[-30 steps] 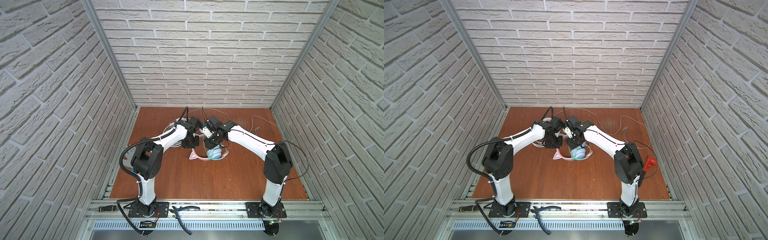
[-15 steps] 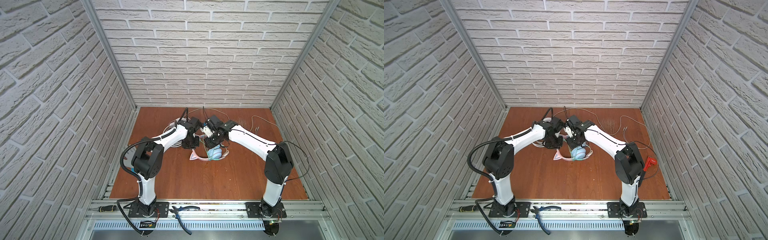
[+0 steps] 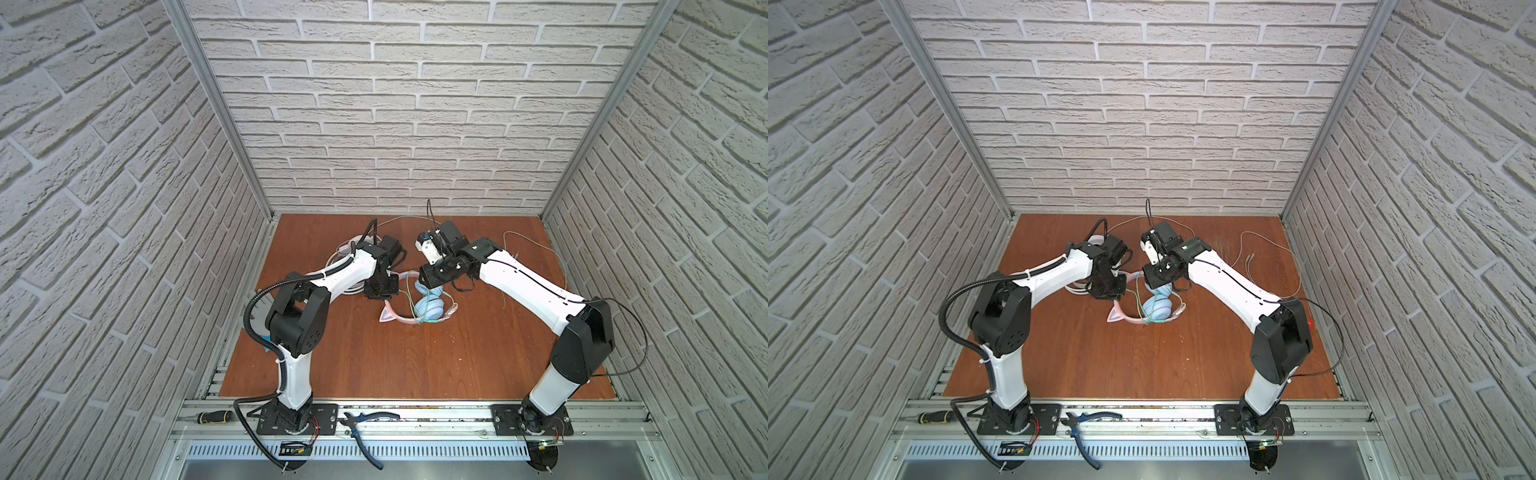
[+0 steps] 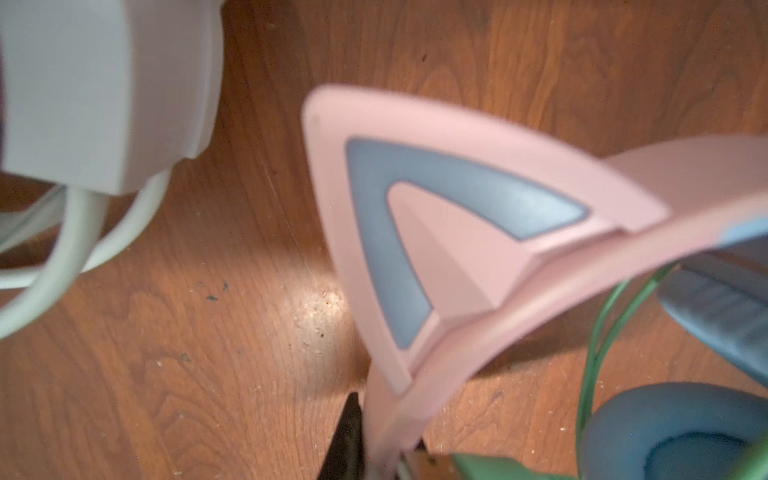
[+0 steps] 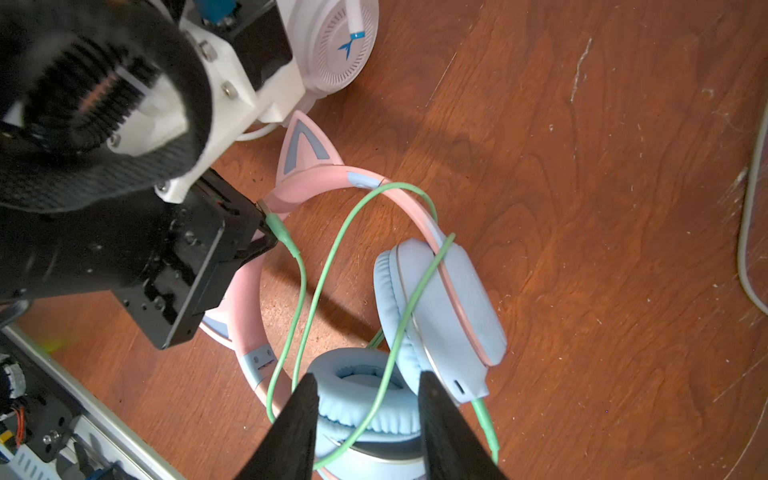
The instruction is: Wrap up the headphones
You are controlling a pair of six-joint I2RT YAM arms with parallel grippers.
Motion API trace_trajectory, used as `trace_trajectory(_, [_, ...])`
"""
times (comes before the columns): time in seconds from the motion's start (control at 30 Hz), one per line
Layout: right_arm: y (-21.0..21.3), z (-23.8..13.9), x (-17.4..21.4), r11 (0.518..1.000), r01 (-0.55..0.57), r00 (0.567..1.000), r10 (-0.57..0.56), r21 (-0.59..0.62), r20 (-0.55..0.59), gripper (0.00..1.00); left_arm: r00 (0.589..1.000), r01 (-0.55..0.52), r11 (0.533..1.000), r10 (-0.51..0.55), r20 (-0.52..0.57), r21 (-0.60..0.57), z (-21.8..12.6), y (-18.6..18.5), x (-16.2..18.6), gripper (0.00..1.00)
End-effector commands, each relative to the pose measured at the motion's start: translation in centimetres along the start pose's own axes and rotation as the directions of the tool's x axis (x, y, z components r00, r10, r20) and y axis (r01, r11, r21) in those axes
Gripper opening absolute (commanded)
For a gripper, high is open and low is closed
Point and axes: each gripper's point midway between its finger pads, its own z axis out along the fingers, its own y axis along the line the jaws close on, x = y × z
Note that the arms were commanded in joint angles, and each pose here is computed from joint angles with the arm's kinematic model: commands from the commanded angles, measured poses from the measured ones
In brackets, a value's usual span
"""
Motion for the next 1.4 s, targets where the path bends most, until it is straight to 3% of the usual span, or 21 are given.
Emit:
trace_trajectory(0.0, [-1.1,-1.6,-0.5,0.998,-0.059,0.996,0.058,0.016,0.068,0.46,1.000,0.003,0.999,-0.003,0.001,0.041,-1.0,-0.7,0.1,0.00])
trace_trajectory(0.23, [-3.2,-3.8,0.4,0.991,-0.135,0.976,0.128,0.025,0.173,0.63,1.000,0.001,0.999,-0.001,0.019,0.033,-2.5,0.1,0.7,0.00])
trace_trajectory(0.47, [-4.5,-4.3,2.3,0.985,-0.161,0.973,0.149,0.058,0.175,0.75,1.000,-0.008,1.000,0.008,0.025,0.013,-3.5,1.6,1.9,0.00])
trace_trajectory(0.53, [-4.6,-4.2,2.8,0.985,-0.164,0.974,0.153,0.059,0.165,0.87,1.000,-0.005,1.000,0.005,0.021,0.009,-3.5,2.3,2.4,0.00])
trace_trajectory(0.8, [-4.4,-3.6,3.6,0.985,-0.169,0.977,0.161,0.046,0.139,0.92,0.999,0.038,0.999,-0.038,-0.003,-0.028,-2.6,5.2,4.7,0.00])
trace_trajectory(0.9, [-4.4,-3.4,3.6,0.985,-0.166,0.978,0.158,0.047,0.136,1.00,0.999,0.050,0.998,-0.051,-0.005,-0.036,-2.3,6.1,5.4,0.00])
trace_trajectory(1.37, [-4.4,-2.8,3.6,0.985,-0.165,0.980,0.158,0.046,0.121,1.00,0.996,0.093,0.990,-0.093,-0.002,-0.103,0.1,11.4,6.5,0.00])
